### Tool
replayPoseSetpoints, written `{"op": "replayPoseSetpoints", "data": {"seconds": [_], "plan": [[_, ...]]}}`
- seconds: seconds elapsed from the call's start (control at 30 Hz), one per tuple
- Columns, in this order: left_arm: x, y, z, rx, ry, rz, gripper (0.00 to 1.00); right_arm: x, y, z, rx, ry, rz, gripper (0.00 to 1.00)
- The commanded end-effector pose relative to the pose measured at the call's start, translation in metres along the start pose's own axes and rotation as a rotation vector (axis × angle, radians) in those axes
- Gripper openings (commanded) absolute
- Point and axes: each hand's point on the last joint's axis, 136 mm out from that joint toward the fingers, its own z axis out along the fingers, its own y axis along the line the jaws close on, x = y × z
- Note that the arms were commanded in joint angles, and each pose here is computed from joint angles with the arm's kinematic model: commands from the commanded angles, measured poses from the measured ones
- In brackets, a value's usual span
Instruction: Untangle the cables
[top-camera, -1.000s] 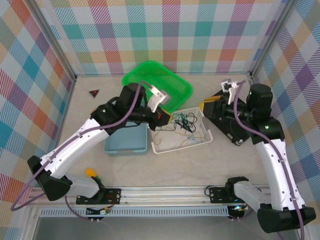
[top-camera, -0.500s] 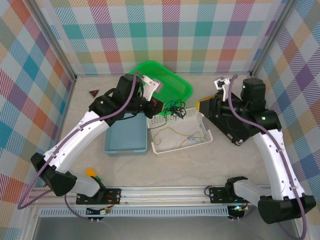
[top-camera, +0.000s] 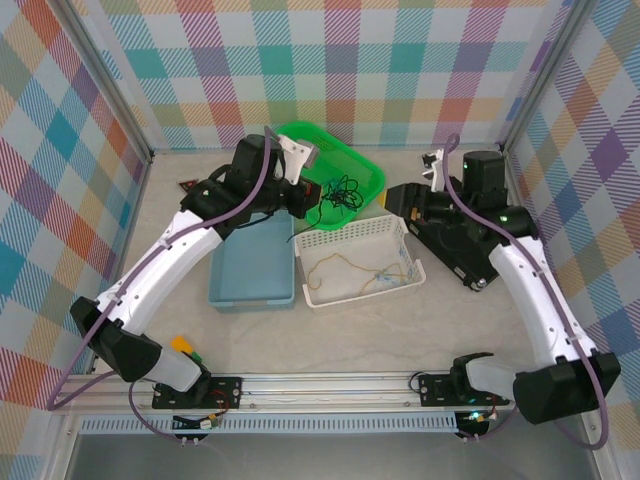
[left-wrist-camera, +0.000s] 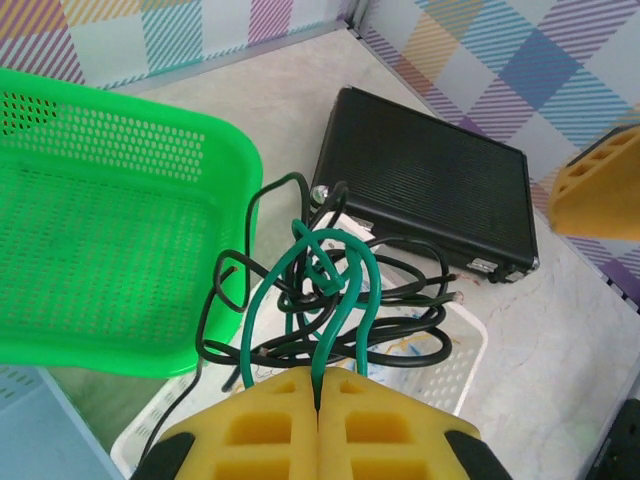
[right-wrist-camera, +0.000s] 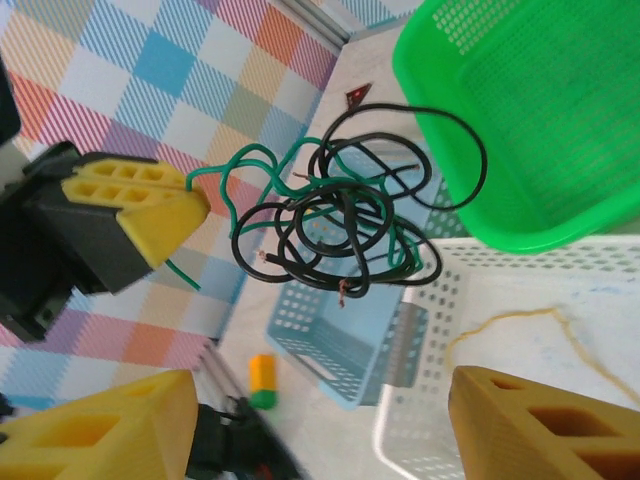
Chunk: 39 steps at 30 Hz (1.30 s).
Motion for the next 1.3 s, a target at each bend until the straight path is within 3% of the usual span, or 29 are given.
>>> {"op": "replayPoseSetpoints", "data": {"seconds": [0.0, 0.37, 0.83, 1.1, 1.27], "plan": [[-0.028, 0.0, -0.004, -0.004, -0.09, -0.001, 0.0, -0.008, 0.007, 0.012, -0.088, 0.01, 0.166, 0.65], [-0.032, 0.005, 0.006, -0.001, -0.096, -0.001, 0.0, -0.021, -0.003, 0.047, -0.108, 0.004, 0.461, 0.7], [-0.032, 0.0, 0.008, 0.035, -0.108, -0.005, 0.0, -0.014, -0.025, 0.091, -0.133, 0.014, 0.656, 0.72], [-0.029, 0.001, 0.012, 0.041, -0.11, -0.028, 0.0, -0.029, -0.037, 0.109, -0.166, -0.054, 0.699, 0.59], [-0.028, 0.003, 0.016, 0.038, -0.111, -0.042, 0.0, -0.034, -0.039, 0.119, -0.191, -0.065, 0.721, 0.45]]}}
